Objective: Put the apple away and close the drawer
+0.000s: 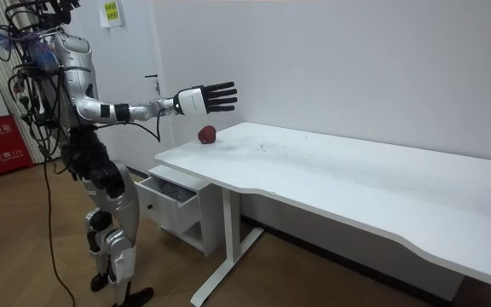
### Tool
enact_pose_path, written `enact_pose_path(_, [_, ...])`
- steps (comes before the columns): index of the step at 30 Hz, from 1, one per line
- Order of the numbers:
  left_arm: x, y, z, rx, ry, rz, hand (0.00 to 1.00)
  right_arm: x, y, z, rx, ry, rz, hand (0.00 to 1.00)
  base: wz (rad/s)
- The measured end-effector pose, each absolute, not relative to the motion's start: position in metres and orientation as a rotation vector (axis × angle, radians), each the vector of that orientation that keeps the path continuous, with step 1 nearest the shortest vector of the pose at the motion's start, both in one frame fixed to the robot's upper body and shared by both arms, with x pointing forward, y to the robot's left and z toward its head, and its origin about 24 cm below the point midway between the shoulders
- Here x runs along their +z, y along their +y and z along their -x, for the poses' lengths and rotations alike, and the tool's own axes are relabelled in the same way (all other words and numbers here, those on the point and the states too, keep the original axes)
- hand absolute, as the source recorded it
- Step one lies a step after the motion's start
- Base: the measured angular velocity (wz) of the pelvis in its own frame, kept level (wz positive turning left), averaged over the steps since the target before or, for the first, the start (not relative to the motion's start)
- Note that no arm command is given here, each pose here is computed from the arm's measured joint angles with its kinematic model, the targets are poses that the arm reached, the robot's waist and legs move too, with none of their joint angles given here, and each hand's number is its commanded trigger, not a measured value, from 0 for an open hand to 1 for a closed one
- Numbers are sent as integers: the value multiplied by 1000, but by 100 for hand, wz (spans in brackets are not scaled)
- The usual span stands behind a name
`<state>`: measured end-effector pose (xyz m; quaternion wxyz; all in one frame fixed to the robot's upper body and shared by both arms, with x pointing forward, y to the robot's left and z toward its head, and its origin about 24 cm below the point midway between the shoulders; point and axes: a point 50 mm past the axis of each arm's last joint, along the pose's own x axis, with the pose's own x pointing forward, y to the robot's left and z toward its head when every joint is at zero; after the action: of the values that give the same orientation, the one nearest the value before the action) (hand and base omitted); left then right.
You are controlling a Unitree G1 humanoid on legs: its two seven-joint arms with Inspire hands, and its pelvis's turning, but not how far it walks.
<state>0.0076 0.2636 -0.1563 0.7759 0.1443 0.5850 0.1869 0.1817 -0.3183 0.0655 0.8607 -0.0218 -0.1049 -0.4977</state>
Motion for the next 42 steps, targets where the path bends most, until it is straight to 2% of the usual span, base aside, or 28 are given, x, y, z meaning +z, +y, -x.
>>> enact_pose_path(9, [-156, 264, -9, 400, 1260, -310, 0, 60, -307, -189, -855, -185, 104, 0, -1])
enact_pose_path(21, [-155, 265, -9, 412, 1252, -306, 0, 34, -309, -185, -764, -21, 161, 0, 0])
enact_pose_path(35, [-156, 264, -9, 415, 1262, -294, 0, 11, -288, -191, -611, 87, 167, 0, 1])
enact_pose_path(42, [-158, 261, -9, 411, 1268, -286, 0, -9, -275, -191, -478, 199, 270, 0, 0])
